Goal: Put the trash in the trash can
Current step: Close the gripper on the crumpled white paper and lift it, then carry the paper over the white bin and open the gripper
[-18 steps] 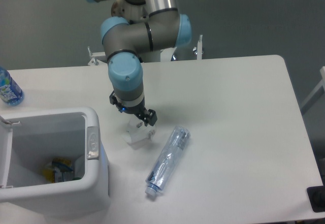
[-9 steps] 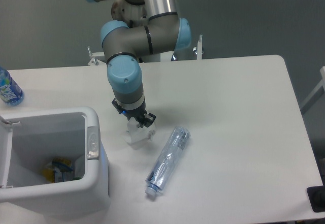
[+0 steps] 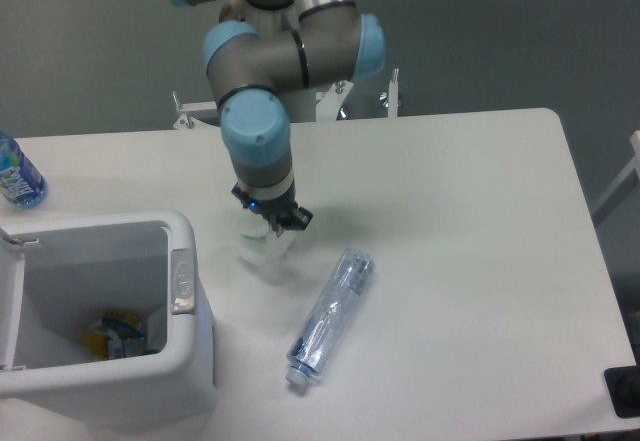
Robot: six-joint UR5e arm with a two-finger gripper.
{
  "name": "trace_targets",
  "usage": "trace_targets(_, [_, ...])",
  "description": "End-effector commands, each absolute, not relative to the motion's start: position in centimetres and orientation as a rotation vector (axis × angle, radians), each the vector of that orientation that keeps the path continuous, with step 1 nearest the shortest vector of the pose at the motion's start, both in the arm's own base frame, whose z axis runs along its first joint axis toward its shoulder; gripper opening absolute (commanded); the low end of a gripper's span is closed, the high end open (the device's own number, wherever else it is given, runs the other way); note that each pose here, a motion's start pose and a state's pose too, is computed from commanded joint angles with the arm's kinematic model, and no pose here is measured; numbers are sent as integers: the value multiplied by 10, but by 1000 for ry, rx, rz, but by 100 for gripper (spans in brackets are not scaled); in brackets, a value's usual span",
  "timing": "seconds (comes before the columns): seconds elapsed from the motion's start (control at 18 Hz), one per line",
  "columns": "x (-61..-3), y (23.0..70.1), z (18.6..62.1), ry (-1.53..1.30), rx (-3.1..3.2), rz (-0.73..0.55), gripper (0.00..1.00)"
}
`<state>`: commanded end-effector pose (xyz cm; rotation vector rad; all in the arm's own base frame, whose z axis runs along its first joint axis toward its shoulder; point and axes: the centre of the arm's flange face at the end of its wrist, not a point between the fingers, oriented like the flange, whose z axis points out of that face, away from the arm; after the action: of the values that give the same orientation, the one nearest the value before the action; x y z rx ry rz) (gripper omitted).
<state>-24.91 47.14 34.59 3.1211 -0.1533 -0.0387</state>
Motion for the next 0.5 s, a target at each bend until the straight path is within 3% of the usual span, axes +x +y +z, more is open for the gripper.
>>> trace_targets(0.11, [-263, 451, 407, -68, 3222, -127, 0])
trace_targets(0.22, [-285, 436, 458, 52, 3394, -113, 0])
trace_targets(0.5, [-335, 425, 560, 596, 3724, 139, 0])
